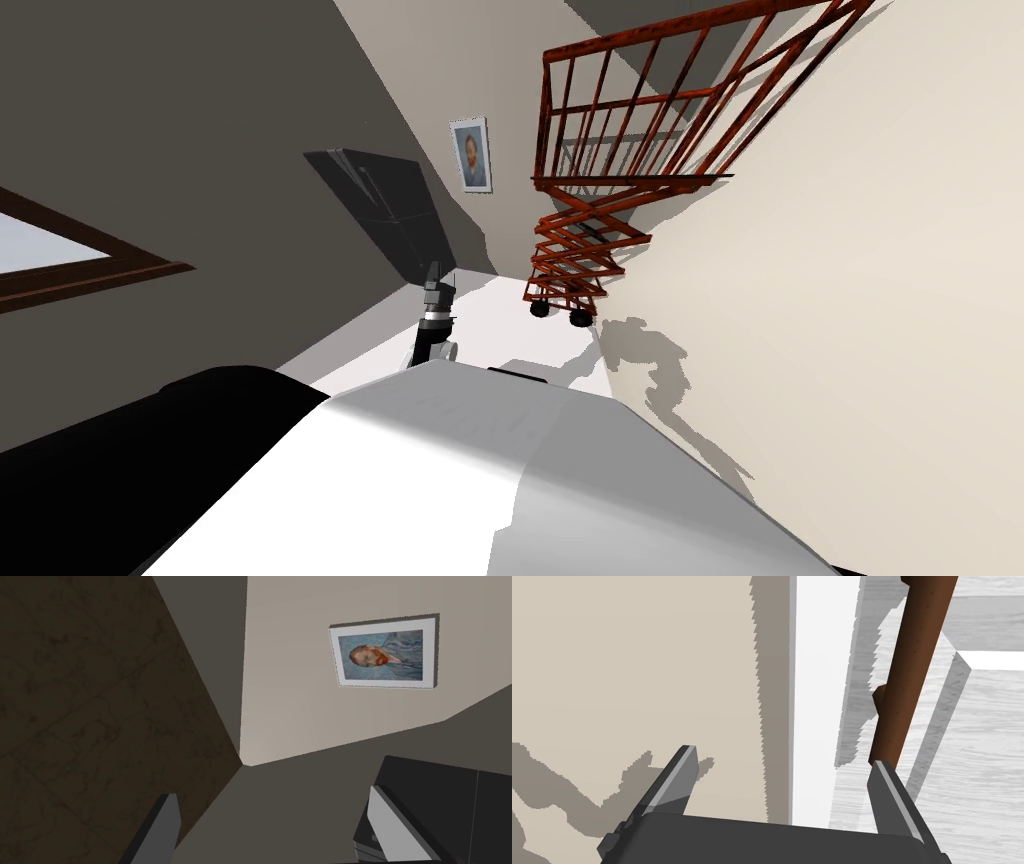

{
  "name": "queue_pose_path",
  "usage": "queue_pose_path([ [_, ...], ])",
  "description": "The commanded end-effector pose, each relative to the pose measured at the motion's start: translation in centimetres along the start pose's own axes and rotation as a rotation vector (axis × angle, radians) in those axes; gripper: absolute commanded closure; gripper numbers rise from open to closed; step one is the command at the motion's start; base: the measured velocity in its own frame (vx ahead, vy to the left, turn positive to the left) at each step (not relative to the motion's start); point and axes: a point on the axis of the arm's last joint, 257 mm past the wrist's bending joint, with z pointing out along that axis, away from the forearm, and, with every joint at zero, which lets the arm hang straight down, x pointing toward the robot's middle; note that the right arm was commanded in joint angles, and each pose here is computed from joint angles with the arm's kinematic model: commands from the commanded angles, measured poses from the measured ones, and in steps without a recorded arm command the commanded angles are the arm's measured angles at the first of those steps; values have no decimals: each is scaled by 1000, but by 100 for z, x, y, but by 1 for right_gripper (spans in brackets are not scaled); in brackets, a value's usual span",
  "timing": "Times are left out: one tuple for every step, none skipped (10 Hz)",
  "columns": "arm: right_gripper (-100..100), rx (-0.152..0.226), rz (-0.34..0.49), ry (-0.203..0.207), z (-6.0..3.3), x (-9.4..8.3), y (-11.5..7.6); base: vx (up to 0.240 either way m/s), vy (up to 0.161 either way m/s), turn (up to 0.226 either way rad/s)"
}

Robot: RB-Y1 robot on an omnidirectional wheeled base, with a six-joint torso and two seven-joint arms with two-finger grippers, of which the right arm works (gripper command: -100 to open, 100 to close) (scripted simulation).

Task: Pull the door open

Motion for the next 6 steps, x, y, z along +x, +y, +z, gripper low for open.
queue_pose_path([
  [-100,11,-30,26,32,85,-11,-124,45,-272],
  [-100,11,-30,26,32,85,-11,-75,33,-90],
  [-100,18,-48,40,51,136,-13,-53,34,-174],
  [-100,25,-65,55,69,187,-16,-79,42,-240],
  [-100,21,-54,45,48,146,-19,-40,22,-47],
  [-100,48,-60,50,27,160,-51,108,-101,-298],
])
